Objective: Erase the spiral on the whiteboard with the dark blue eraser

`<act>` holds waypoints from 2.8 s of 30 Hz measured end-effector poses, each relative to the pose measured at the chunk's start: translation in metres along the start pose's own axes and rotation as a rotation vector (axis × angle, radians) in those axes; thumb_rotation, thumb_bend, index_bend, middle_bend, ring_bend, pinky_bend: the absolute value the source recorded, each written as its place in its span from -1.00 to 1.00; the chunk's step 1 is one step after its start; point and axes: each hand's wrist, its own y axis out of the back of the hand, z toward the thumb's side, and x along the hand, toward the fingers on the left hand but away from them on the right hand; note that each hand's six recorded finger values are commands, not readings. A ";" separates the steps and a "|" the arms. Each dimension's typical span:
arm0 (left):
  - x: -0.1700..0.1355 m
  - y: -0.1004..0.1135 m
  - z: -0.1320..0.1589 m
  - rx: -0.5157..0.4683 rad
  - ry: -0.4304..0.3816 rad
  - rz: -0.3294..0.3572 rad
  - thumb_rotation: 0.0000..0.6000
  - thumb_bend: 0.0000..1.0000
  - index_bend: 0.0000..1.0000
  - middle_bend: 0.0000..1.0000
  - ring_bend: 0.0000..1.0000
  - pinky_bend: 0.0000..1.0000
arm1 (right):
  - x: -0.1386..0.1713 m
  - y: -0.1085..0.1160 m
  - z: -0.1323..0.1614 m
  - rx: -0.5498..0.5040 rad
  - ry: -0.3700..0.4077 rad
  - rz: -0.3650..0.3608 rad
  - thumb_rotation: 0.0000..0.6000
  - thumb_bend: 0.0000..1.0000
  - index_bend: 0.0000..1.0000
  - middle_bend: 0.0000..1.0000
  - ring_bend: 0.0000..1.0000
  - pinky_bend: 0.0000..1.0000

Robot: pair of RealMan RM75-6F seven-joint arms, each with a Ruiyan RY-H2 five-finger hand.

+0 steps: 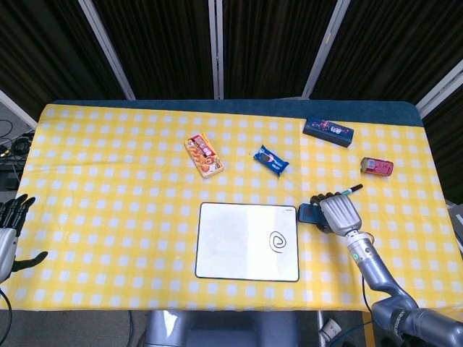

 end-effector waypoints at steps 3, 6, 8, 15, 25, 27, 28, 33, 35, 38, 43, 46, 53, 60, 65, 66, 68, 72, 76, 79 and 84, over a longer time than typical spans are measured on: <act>0.000 0.000 0.001 0.000 -0.003 -0.002 1.00 -1.00 -1.00 -1.00 -1.00 -1.00 | 0.001 0.010 0.014 -0.034 0.040 -0.019 1.00 -0.50 -0.16 -0.01 -0.17 -0.09; 0.000 -0.001 0.002 0.000 -0.005 -0.003 1.00 -1.00 -1.00 -1.00 -1.00 -1.00 | 0.004 0.018 0.028 -0.061 0.082 -0.020 1.00 -0.50 -0.15 -0.01 -0.16 -0.09; 0.000 -0.001 0.002 0.000 -0.007 -0.004 1.00 -1.00 -1.00 -1.00 -1.00 -1.00 | 0.006 0.022 0.040 -0.067 0.116 -0.015 1.00 -0.49 -0.14 0.00 -0.16 -0.09; 0.000 -0.001 0.001 -0.005 -0.005 -0.007 1.00 -1.00 -1.00 -1.00 -1.00 -1.00 | -0.001 0.017 0.084 0.025 0.216 0.024 1.00 -0.46 -0.13 0.00 -0.16 -0.07; 0.000 0.001 -0.004 -0.012 0.005 -0.006 1.00 -1.00 -1.00 -1.00 -1.00 -1.00 | -0.022 -0.003 0.109 0.106 0.219 0.072 1.00 -0.46 -0.12 0.01 -0.15 -0.06; 0.000 0.002 -0.005 -0.014 0.007 -0.005 1.00 -1.00 -1.00 -1.00 -1.00 -1.00 | -0.023 -0.006 0.109 0.114 0.216 0.081 1.00 -0.46 -0.12 0.01 -0.15 -0.06; 0.000 0.002 -0.006 -0.015 0.007 -0.004 1.00 -1.00 -1.00 -1.00 -1.00 -1.00 | -0.023 -0.007 0.108 0.116 0.214 0.085 1.00 -0.46 -0.12 0.01 -0.15 -0.06; 0.000 0.002 -0.005 -0.014 0.004 -0.004 1.00 -1.00 -1.00 -1.00 -1.00 -1.00 | -0.017 -0.011 0.109 0.116 0.223 0.116 1.00 -0.42 -0.09 0.03 -0.13 -0.04; 0.000 0.002 -0.004 -0.011 0.002 -0.006 1.00 -1.00 -1.00 -1.00 -1.00 -1.00 | -0.012 -0.012 0.112 0.111 0.236 0.132 1.00 -0.42 -0.07 0.04 -0.12 -0.03; 0.000 0.001 -0.003 -0.009 0.001 -0.006 1.00 -1.00 -1.00 -1.00 -1.00 -1.00 | -0.002 -0.013 0.118 0.110 0.260 0.157 1.00 -0.42 -0.06 0.05 -0.12 -0.03; 0.001 0.000 -0.002 -0.008 0.000 -0.008 1.00 -1.00 -1.00 -1.00 -1.00 -1.00 | 0.018 -0.016 0.128 0.109 0.311 0.197 1.00 -0.41 -0.05 0.07 -0.10 -0.03; 0.002 0.000 -0.002 -0.005 -0.001 -0.010 1.00 -1.00 -1.00 -1.00 -1.00 -1.00 | 0.030 -0.018 0.135 0.115 0.349 0.213 1.00 -0.42 -0.04 0.07 -0.09 -0.03; 0.002 -0.001 -0.002 -0.005 0.002 -0.010 1.00 -1.00 -1.00 -1.00 -1.00 -1.00 | 0.043 -0.018 0.145 0.133 0.405 0.212 1.00 -0.41 -0.04 0.07 -0.09 -0.02; 0.001 0.001 -0.003 -0.008 0.004 -0.007 1.00 -1.00 -1.00 -1.00 -1.00 -1.00 | 0.021 -0.016 0.126 0.146 0.329 0.182 1.00 -0.41 -0.04 0.07 -0.09 -0.02; 0.002 0.000 -0.003 -0.009 0.005 -0.008 1.00 -1.00 -1.00 -1.00 -1.00 -1.00 | 0.000 -0.012 0.107 0.135 0.245 0.163 1.00 -0.41 -0.04 0.07 -0.09 -0.02; 0.002 0.000 -0.004 -0.008 0.006 -0.008 1.00 -1.00 -1.00 -1.00 -1.00 -1.00 | -0.006 -0.012 0.102 0.131 0.220 0.158 1.00 -0.41 -0.04 0.07 -0.09 -0.02; 0.003 0.000 -0.004 -0.008 0.008 -0.009 1.00 -1.00 -1.00 -1.00 -1.00 -1.00 | -0.016 -0.010 0.094 0.122 0.177 0.151 1.00 -0.40 -0.04 0.07 -0.09 -0.02; 0.003 0.000 -0.004 -0.006 0.009 -0.010 1.00 -1.00 -1.00 -1.00 -1.00 -1.00 | -0.030 -0.009 0.087 0.103 0.128 0.143 1.00 -0.40 -0.03 0.07 -0.09 -0.02; 0.003 0.000 -0.005 -0.006 0.011 -0.008 1.00 -1.00 -1.00 -1.00 -1.00 -1.00 | -0.027 -0.012 0.088 0.101 0.135 0.160 1.00 -0.40 -0.03 0.07 -0.09 -0.02; 0.003 0.000 -0.005 -0.006 0.012 -0.009 1.00 -1.00 -1.00 -1.00 -1.00 -1.00 | -0.021 -0.015 0.091 0.108 0.156 0.176 1.00 -0.40 -0.03 0.08 -0.08 -0.02; 0.003 -0.001 -0.004 -0.006 0.011 -0.011 1.00 -1.00 -1.00 -1.00 -1.00 -1.00 | -0.004 -0.019 0.101 0.100 0.207 0.206 1.00 -0.40 -0.02 0.09 -0.08 -0.02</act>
